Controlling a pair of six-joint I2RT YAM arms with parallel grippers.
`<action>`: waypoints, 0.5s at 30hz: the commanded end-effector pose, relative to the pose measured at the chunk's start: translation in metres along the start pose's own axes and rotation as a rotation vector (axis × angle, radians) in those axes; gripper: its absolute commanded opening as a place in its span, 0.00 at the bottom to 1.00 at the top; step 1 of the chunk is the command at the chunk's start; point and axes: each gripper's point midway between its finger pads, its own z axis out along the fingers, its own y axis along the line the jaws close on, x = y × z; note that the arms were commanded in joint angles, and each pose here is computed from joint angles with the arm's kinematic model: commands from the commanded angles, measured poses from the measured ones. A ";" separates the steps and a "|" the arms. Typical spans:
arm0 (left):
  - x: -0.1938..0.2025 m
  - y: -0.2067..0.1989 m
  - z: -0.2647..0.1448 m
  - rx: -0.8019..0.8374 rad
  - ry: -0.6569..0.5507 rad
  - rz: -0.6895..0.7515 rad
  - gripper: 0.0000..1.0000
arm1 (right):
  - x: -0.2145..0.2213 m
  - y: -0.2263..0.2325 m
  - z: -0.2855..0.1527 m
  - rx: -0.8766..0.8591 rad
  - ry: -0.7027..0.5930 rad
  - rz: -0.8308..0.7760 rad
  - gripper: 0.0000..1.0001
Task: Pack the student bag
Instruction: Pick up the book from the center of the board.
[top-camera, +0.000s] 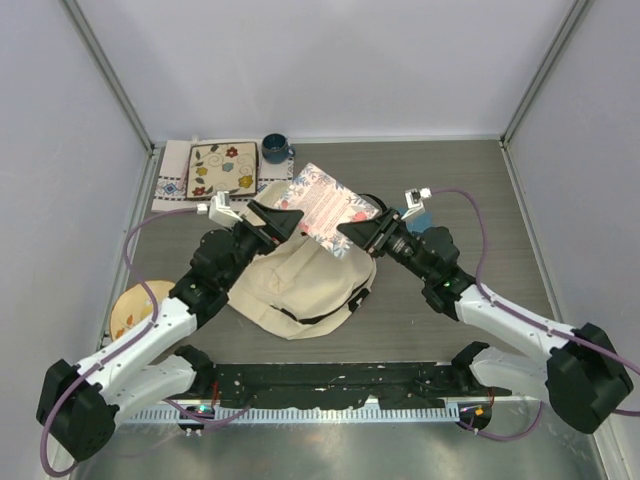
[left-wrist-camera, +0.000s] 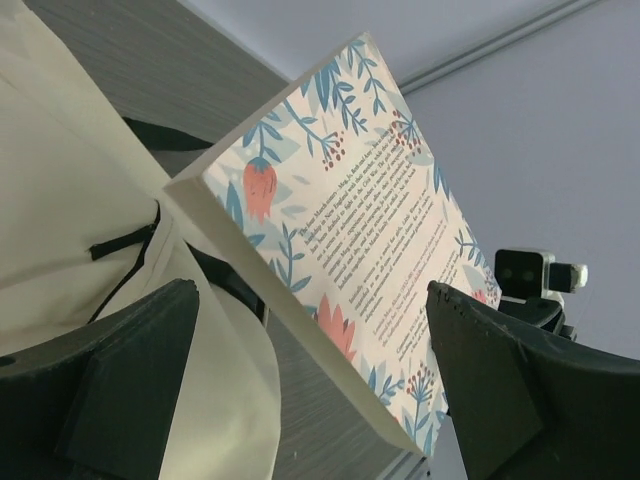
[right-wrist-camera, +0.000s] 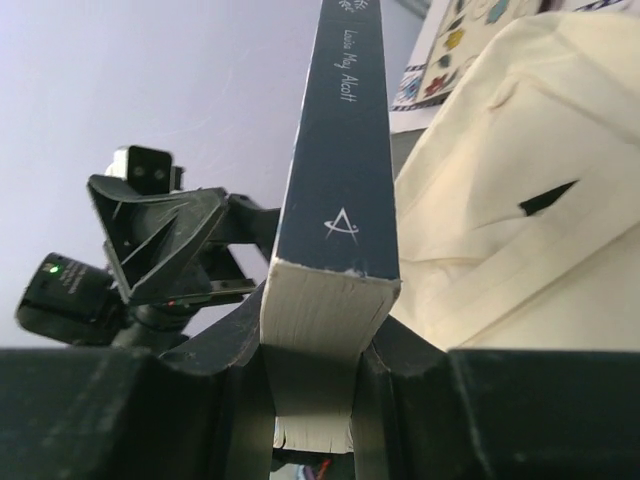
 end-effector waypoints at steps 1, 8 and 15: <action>-0.019 -0.003 -0.018 -0.025 -0.051 0.092 1.00 | -0.041 0.009 -0.013 0.066 -0.168 -0.138 0.01; -0.025 0.015 -0.037 -0.110 -0.039 0.274 1.00 | -0.061 -0.001 -0.038 0.187 -0.253 -0.208 0.01; -0.019 0.022 -0.039 -0.153 0.050 0.409 1.00 | -0.075 -0.009 -0.064 0.289 -0.316 -0.276 0.01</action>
